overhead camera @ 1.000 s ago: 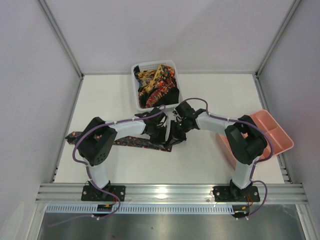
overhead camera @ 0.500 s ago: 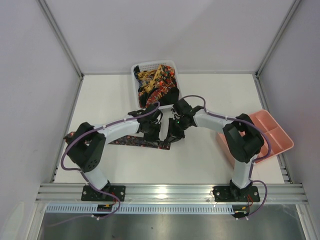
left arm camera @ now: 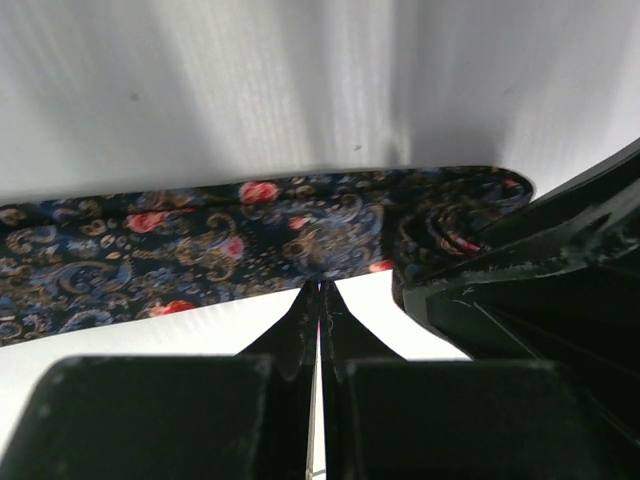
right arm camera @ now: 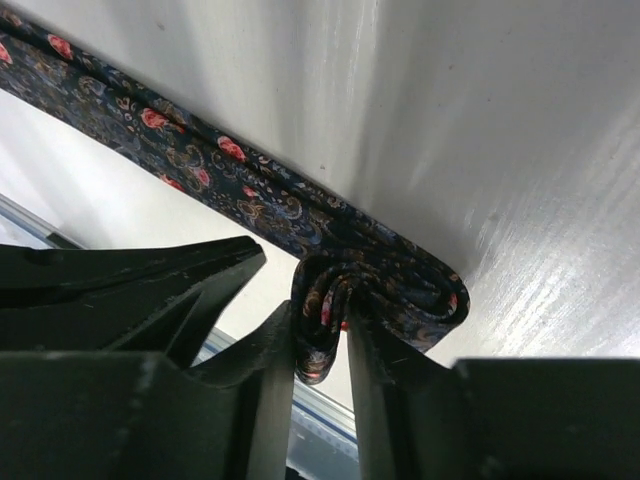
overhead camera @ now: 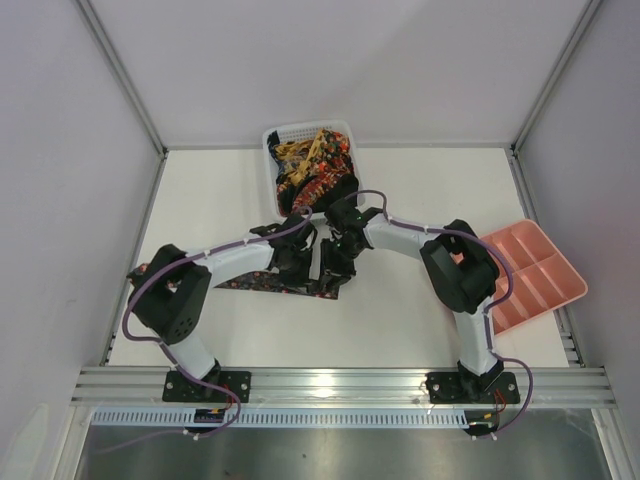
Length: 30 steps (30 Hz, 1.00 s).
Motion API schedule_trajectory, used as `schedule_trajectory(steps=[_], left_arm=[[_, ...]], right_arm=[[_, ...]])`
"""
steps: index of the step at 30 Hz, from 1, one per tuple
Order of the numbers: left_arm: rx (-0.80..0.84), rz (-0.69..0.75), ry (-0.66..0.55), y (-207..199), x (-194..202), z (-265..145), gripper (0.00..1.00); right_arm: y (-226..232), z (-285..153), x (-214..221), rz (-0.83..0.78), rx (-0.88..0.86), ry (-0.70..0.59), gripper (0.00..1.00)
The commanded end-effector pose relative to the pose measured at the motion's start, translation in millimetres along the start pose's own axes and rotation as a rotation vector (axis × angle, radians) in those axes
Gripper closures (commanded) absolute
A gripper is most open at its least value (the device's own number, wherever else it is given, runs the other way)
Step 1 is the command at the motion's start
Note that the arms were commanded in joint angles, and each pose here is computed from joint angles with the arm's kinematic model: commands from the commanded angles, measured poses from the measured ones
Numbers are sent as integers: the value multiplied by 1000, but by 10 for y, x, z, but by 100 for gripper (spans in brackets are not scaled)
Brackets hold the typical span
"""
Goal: Roll the ties
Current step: Roll the tie
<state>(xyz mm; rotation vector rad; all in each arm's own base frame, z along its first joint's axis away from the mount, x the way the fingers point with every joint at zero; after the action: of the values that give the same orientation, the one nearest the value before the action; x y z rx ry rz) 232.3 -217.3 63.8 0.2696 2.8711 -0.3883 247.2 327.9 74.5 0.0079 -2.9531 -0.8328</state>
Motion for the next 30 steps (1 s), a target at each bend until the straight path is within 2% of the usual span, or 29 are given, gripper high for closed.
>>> schedule_trajectory(steps=[1,3,7,13,22,25,29,30], left_arm=[[14,-11,-71,38,-87,-126,99],[15,-21,-70,71,-67,-139,99],[16,-43,-77,138,-68,-193,99],[30,-67,-96,180,-105,-325,100],[163,-77,-91,-45,-176,-430,99],[195,-86,-78,-89,-174,-418,100],[220,-93,-72,-138,-199,-401,99],[219,-95,-73,-140,-206,-402,99]], right_arm=[[65,28,-23,-1,5,1,67],[109,38,-31,-10,-27,4,59],[138,27,-28,-25,-61,0,53],[269,-93,-35,-54,-187,-52,50],[286,-211,-143,-45,-327,-115,49],[207,-161,-167,-21,-317,-102,51],[218,-138,-173,-13,-344,-101,69],[217,-134,-172,-11,-345,-99,69]])
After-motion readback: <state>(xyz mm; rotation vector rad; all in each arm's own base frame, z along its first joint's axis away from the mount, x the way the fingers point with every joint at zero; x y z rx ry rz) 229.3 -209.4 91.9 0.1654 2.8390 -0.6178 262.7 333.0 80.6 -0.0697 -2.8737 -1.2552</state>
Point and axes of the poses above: each gripper's point midway between its finger pads, its own z axis out along the fingers, its own y axis along the line the jaws close on, x = y × z, the point moved 4 cm from there along -z, back along the fingers, and after that the axes turned 4 degrees about z, right-handed, at the moved point
